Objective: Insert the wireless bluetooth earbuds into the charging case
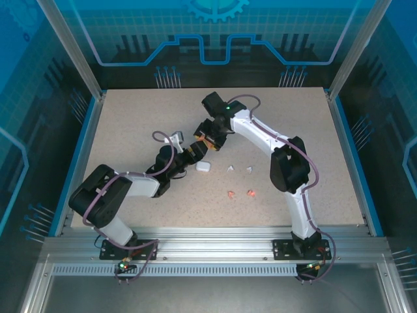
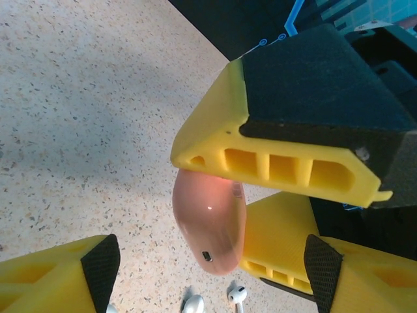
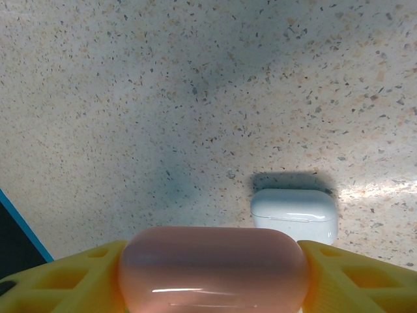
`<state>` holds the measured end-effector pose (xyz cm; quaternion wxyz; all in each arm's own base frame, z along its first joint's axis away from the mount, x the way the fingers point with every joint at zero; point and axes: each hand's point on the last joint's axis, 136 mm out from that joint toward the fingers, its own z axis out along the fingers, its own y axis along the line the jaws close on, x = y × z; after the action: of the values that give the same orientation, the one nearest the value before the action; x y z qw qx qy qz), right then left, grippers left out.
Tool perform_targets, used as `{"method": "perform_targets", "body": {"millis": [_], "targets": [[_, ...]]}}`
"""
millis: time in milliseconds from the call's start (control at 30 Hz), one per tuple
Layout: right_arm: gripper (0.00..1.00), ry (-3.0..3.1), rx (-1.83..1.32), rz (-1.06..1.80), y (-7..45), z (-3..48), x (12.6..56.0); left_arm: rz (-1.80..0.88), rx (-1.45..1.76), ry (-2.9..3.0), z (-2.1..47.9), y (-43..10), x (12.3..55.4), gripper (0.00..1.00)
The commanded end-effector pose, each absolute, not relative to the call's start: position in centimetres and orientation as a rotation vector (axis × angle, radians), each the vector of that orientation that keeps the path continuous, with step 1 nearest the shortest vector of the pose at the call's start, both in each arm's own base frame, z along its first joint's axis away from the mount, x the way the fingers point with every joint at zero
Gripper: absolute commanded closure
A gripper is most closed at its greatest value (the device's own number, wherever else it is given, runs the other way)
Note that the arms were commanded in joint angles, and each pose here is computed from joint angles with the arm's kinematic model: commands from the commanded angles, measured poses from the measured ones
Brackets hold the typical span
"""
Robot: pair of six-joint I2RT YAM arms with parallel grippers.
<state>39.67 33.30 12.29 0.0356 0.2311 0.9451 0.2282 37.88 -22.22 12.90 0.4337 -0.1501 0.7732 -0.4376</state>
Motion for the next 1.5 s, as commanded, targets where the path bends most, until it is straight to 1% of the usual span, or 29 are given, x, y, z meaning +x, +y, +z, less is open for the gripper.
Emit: {"method": "perform_targets", "body": {"millis": [0,167,333,467,667,1133,1400,1467], "targets": [[0.36,2.91,0.708,0.734,34.3,12.4,39.6,-1.119,-0.348,1.875,14.4,-23.0,38.6,0.25],[0.36,2.915,0.705,0.733,34.4,12.3,39.3,-1.117,-0.349,1.881,14.2,-23.1,38.7,0.3],[0.36,2.917,0.704,0.737,34.4,12.2,39.2,-1.116,-0.354,1.886,14.0,-23.0,38.7,0.41],[0.36,2.916,0.702,0.743,34.5,12.3,39.2,-1.122,-0.354,1.887,14.0,-23.2,38.8,0.45],[0.36,2.914,0.701,0.755,34.6,12.4,39.2,-1.129,-0.354,1.891,13.9,-23.3,38.9,0.56],[0.36,2.919,0.695,0.763,34.7,12.3,38.8,-1.128,-0.36,1.89,13.9,-23.5,39.3,0.55],[0.36,2.914,0.694,0.769,34.8,12.3,38.9,-1.122,-0.368,1.903,13.3,-23.4,39.2,0.62],[0.36,2.916,0.694,0.77,34.8,12.3,38.9,-1.122,-0.37,1.902,13.3,-23.4,39.2,0.68]]}}
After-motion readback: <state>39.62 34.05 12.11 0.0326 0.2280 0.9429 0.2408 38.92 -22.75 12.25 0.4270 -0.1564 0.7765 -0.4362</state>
